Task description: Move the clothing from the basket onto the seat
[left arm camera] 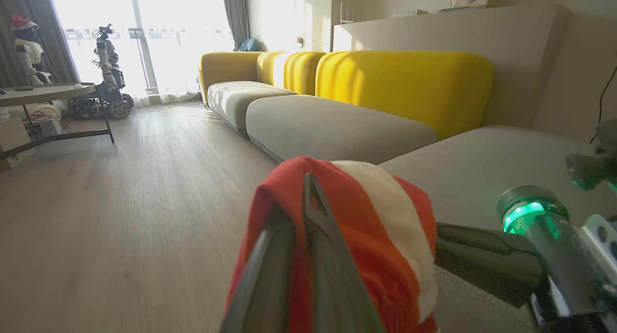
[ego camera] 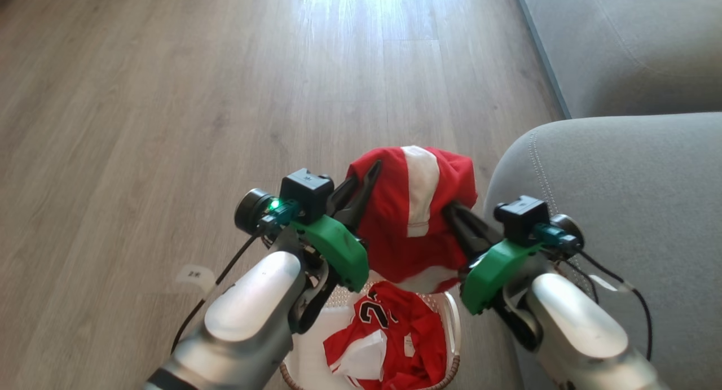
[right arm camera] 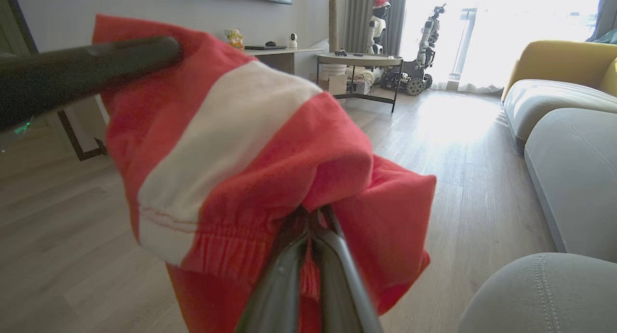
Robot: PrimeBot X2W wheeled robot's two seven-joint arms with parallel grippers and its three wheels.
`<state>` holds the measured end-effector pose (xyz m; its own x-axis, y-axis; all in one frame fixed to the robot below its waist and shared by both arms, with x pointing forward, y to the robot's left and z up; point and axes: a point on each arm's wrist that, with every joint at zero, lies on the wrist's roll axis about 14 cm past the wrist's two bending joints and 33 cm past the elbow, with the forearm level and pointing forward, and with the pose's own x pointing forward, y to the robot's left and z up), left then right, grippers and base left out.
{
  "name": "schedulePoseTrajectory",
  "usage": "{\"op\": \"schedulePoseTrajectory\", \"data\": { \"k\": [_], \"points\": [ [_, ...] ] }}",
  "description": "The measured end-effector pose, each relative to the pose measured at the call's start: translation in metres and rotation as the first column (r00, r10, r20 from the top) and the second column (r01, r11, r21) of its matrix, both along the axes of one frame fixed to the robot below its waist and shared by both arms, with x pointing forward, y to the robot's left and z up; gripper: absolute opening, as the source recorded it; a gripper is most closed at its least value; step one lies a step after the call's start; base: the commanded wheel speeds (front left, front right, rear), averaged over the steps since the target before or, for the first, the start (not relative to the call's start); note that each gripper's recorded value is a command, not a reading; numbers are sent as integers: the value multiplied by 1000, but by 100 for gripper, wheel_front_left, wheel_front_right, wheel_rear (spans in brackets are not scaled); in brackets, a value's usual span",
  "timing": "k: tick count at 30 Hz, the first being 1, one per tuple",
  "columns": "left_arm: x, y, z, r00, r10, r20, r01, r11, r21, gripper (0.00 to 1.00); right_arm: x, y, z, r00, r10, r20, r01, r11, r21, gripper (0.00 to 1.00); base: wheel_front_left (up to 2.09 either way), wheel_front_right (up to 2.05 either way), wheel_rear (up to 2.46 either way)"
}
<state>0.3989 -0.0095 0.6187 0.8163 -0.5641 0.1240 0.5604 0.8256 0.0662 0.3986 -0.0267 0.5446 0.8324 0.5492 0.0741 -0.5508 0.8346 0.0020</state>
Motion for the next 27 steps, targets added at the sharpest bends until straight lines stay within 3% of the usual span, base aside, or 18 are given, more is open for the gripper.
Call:
{"op": "schedulePoseTrajectory", "data": {
  "k": [1,15,27],
  "points": [
    [1,1,-3,1000,2,-7,-2,1000,2,100,2,-6,2,1000,-18,6,18,1000,6,0,0,0,0],
    [-1,-30,-33,995,-73,-68,70,997,-41,100,8,-98,6,967,-251,45,252,968,2,0,0,0,0],
    [-15,-82,-61,970,-212,-123,209,977,-38,100,-15,-191,5,883,-463,69,466,885,-21,0,0,0,0]
  ]
}}
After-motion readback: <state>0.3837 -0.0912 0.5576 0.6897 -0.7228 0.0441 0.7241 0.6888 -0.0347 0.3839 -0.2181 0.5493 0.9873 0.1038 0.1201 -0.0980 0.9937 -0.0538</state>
